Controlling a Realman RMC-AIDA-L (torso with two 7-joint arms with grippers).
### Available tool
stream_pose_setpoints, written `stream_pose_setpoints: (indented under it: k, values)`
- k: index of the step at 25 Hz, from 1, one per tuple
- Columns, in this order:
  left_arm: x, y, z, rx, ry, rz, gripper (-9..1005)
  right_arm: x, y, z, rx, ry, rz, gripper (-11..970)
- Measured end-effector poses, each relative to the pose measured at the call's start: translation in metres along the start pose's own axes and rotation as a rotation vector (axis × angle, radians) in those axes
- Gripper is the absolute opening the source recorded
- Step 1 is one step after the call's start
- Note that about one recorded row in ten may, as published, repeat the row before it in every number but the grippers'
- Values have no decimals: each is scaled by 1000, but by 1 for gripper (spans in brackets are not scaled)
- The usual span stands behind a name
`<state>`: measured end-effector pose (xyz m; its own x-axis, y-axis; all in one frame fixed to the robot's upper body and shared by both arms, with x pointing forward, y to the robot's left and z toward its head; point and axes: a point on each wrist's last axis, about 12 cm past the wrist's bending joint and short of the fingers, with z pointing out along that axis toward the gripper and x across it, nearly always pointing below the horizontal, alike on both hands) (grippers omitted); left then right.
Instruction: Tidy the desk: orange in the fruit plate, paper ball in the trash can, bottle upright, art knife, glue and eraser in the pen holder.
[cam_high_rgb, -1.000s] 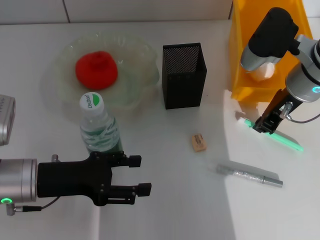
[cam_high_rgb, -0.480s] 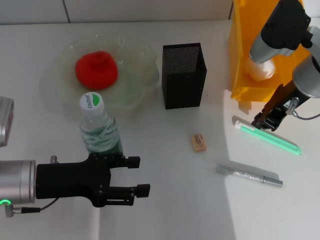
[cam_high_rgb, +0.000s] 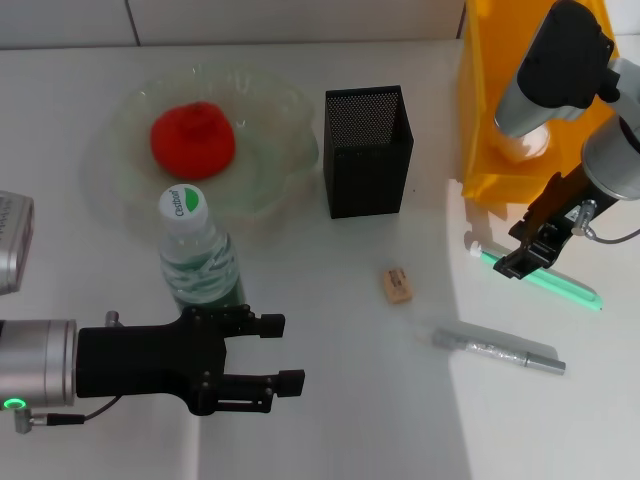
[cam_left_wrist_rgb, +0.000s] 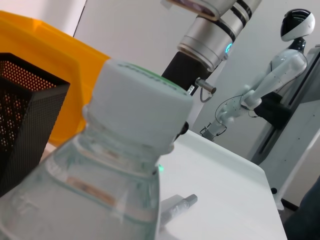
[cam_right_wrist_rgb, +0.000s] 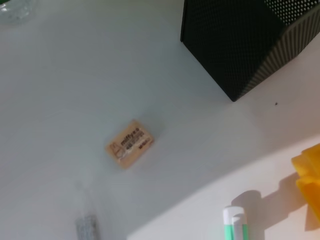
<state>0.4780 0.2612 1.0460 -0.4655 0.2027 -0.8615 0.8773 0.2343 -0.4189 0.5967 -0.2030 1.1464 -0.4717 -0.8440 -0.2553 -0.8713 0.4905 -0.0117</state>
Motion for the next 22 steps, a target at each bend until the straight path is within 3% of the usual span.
stream_pose_setpoints:
  k: [8, 22]
  values:
    - [-2, 1, 1, -1, 1, 1, 799, -3, -3, 12, 0, -11, -1, 495]
    - [-3, 3, 2, -8, 10, 6, 799, -4, -4, 21, -2, -14, 0, 372]
